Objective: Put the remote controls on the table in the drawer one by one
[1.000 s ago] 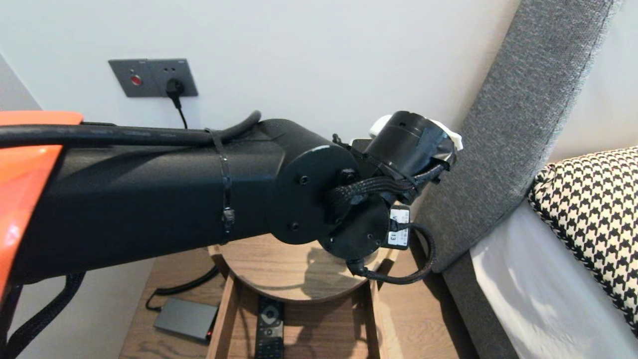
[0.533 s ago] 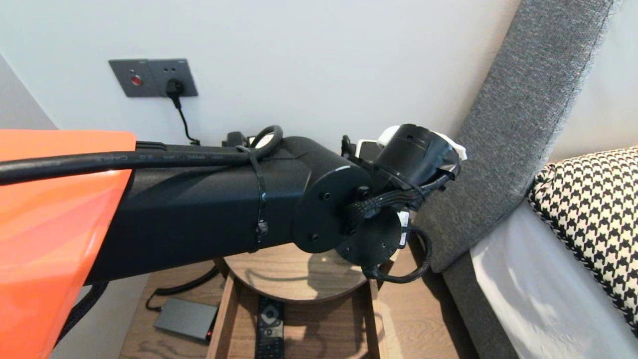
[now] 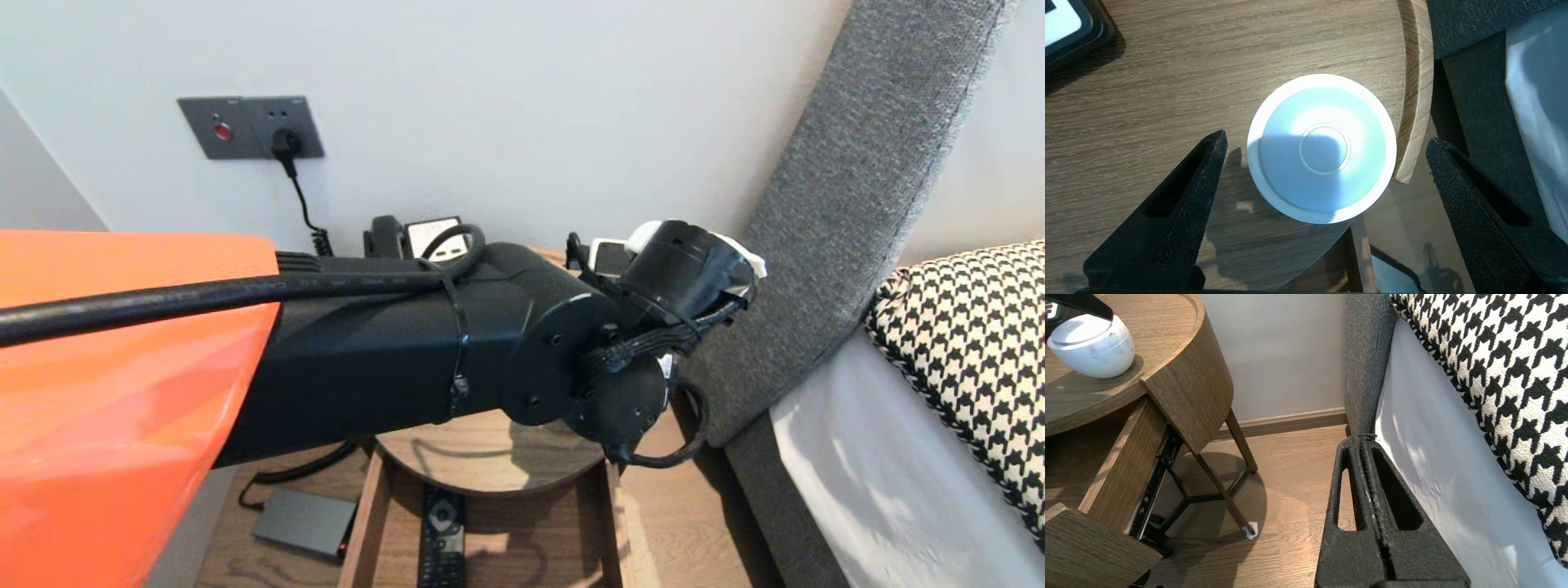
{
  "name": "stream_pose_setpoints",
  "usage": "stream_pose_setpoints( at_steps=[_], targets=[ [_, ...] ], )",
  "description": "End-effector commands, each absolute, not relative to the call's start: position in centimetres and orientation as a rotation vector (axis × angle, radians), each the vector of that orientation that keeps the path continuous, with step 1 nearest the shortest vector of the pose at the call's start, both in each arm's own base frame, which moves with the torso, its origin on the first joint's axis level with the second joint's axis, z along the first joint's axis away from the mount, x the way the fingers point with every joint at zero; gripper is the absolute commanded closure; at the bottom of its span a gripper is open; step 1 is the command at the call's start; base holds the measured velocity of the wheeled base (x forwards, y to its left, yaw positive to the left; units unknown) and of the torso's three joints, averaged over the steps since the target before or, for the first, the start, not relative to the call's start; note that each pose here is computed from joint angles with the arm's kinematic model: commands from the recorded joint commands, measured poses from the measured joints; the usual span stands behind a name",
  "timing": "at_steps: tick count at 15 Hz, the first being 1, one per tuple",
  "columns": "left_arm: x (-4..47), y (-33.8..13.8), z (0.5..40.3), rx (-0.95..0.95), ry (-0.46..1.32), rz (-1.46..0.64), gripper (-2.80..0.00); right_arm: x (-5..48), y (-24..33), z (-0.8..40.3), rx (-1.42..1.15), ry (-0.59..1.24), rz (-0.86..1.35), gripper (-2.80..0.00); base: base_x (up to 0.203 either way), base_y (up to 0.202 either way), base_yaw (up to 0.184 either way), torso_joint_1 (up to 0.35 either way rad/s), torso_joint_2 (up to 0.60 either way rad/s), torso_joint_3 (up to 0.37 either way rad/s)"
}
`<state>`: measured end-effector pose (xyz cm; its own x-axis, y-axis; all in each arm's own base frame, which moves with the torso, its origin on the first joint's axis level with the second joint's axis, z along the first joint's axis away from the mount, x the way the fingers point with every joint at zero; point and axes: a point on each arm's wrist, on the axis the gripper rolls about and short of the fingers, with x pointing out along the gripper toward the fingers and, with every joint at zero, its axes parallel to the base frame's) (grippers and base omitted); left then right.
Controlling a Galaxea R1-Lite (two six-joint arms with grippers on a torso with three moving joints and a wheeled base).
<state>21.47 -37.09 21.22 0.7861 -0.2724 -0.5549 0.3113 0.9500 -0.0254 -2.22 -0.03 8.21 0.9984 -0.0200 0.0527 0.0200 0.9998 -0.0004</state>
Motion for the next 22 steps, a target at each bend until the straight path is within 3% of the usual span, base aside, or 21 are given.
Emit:
stream_pose_setpoints(
  at_steps=[1,15,16,22],
  targets=[
    [21.7,-37.4,20.3,0.083,0.599,-0.304,-2.8,-2.0,0.0,7.4,-0.001,-0.025,-0.02,0.0,0.0,0.0,0.0,0.0,0.0,0.0],
    [22.4,-38.4,18.1,0.129,0.623,-0.295,-2.8,-2.0,0.0,7.4,-0.001,-0.025,-0.02,0.0,0.0,0.0,0.0,0.0,0.0,0.0],
    [22.4,-38.4,18.0,0.13,0.625,-0.295,0.0,-2.0,0.0,7.4,-0.001,-0.026,-0.02,0.0,0.0,0.0,0.0,0.0,0.0,0.0],
    [22.4,-38.3,18.2,0.122,0.621,-0.294,0.0,-2.0,0.0,7.4,-0.001,-0.025,-0.02,0.0,0.0,0.0,0.0,0.0,0.0,0.0]
  ],
)
